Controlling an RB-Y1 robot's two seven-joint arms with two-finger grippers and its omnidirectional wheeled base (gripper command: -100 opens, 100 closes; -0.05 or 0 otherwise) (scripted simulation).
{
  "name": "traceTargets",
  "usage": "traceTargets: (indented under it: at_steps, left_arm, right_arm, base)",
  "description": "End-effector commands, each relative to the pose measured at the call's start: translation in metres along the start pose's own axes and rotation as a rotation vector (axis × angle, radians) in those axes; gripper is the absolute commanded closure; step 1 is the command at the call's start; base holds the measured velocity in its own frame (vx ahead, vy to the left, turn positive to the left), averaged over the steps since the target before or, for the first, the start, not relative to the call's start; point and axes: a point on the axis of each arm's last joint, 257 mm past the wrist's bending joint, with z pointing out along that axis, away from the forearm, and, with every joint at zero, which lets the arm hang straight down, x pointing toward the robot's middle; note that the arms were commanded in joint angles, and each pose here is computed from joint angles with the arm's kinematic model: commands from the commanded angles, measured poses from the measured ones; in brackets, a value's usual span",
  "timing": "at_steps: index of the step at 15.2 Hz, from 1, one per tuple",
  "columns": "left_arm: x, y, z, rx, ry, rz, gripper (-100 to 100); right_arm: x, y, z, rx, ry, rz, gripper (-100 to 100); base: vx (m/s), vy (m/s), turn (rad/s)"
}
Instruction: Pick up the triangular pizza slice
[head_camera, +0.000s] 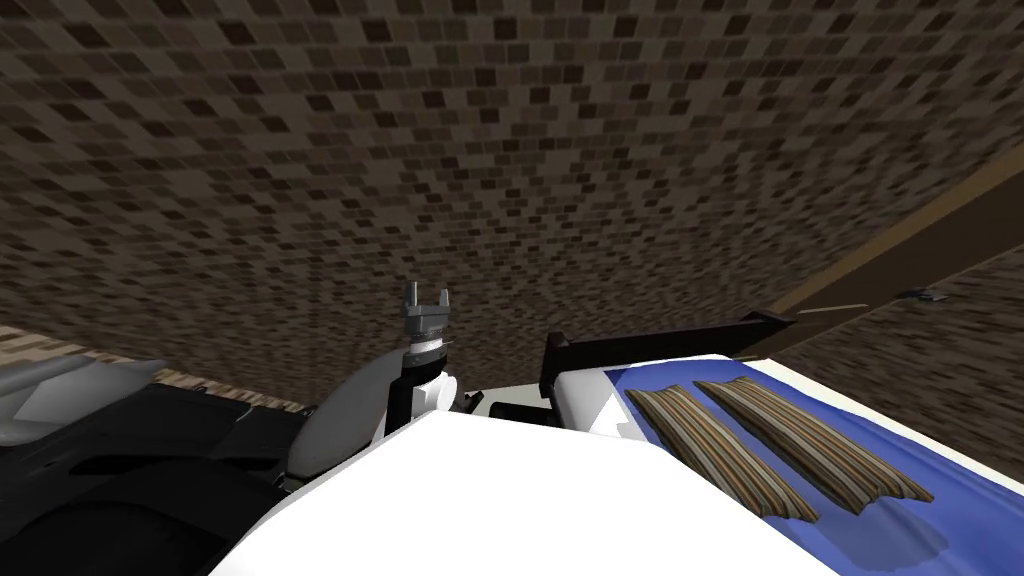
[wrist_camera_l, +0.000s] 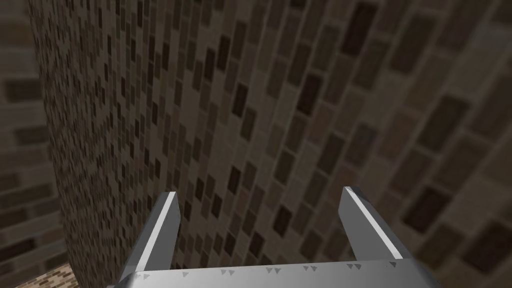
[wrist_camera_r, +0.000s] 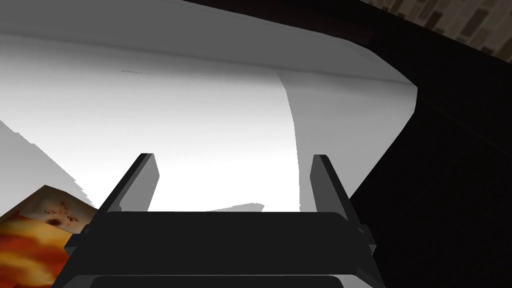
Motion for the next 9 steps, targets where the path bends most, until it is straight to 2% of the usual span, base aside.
traceTargets:
  at_steps: [1, 2, 3, 4, 6, 7, 9]
  left_arm:
    - [0.0, 0.0, 0.0, 0.0, 0.0, 0.0, 0]
    - [0.0, 0.0, 0.0, 0.0, 0.0, 0.0, 0]
    - [0.0, 0.0, 0.0, 0.0, 0.0, 0.0, 0]
    - [0.0, 0.0, 0.0, 0.0, 0.0, 0.0, 0]
    - [0.0, 0.0, 0.0, 0.0, 0.0, 0.0, 0]
    - [0.0, 0.0, 0.0, 0.0, 0.0, 0.0, 0]
    - [0.0, 0.0, 0.0, 0.0, 0.0, 0.0, 0]
  right_arm:
    - [0.001, -0.008, 0.001, 0.016, 0.001, -0.003, -100]
    - [0.005, -0.031, -0.002, 0.068, 0.011, -0.017, -100]
    - [0.004, -0.036, -0.002, 0.078, 0.01, -0.017, -100]
    - [0.007, -0.056, -0.005, 0.124, 0.019, -0.03, -100]
    - [0.006, -0.063, -0.007, 0.137, 0.017, -0.031, -100]
    - [0.009, -0.082, -0.011, 0.183, 0.025, -0.044, -100]
    - [0.008, -0.087, -0.012, 0.193, 0.024, -0.044, -100]
  base:
    - [0.015, -0.017, -0.024]
    - [0.015, -0.008, 0.163]
    - [0.023, -0.013, 0.253]
    - [0.038, -0.022, 0.315]
    - [0.036, -0.03, 0.158]
    - [0.035, -0.024, 0.148]
    - [0.028, -0.023, 0.135]
